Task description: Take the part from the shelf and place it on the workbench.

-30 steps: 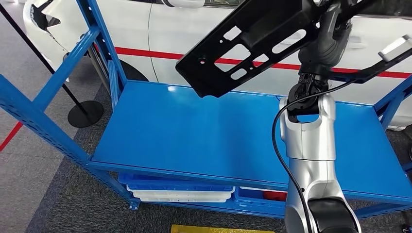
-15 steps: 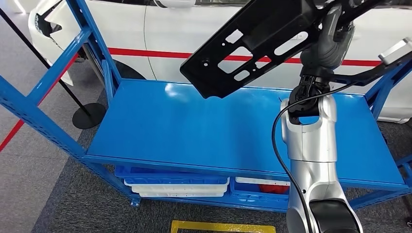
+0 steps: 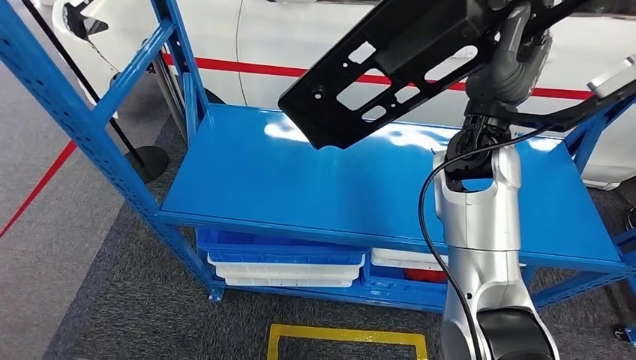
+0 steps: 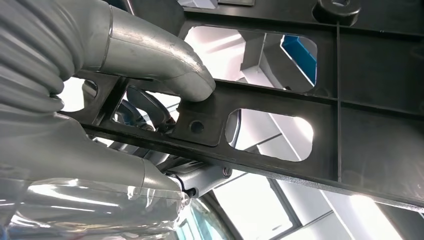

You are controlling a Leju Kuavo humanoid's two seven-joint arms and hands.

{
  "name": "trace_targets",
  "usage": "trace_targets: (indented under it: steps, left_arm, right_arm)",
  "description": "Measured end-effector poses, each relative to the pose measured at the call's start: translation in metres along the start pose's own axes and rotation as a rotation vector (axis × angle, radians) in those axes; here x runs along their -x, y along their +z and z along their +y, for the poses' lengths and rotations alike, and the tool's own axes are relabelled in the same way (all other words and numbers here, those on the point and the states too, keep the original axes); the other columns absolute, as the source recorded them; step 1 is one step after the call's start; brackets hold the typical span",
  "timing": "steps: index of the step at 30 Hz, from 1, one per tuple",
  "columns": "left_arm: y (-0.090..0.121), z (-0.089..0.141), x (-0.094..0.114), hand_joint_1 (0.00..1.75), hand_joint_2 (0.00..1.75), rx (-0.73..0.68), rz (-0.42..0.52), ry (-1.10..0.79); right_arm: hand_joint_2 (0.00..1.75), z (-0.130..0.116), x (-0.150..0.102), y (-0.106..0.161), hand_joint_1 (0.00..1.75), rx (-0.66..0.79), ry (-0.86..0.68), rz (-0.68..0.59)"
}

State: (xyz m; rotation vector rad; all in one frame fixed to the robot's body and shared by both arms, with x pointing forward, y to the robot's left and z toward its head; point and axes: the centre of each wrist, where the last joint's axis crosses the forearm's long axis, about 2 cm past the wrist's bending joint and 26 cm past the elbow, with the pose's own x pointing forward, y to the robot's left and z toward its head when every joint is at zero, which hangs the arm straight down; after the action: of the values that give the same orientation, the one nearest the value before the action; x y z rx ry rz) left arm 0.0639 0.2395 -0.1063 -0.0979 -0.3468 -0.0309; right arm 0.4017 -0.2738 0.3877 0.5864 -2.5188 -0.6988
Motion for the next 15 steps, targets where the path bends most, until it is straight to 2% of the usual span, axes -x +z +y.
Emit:
trace_targets:
  steps: [15]
  left_arm:
    - [0.0002, -0.0031, 0.0010, 0.00, 1.75, 0.019, -0.006, -0.010]
  right_arm:
    - [1.75, 0.0009, -0.0060, 0.0004, 1.75, -0.020, 0.030, -0.035]
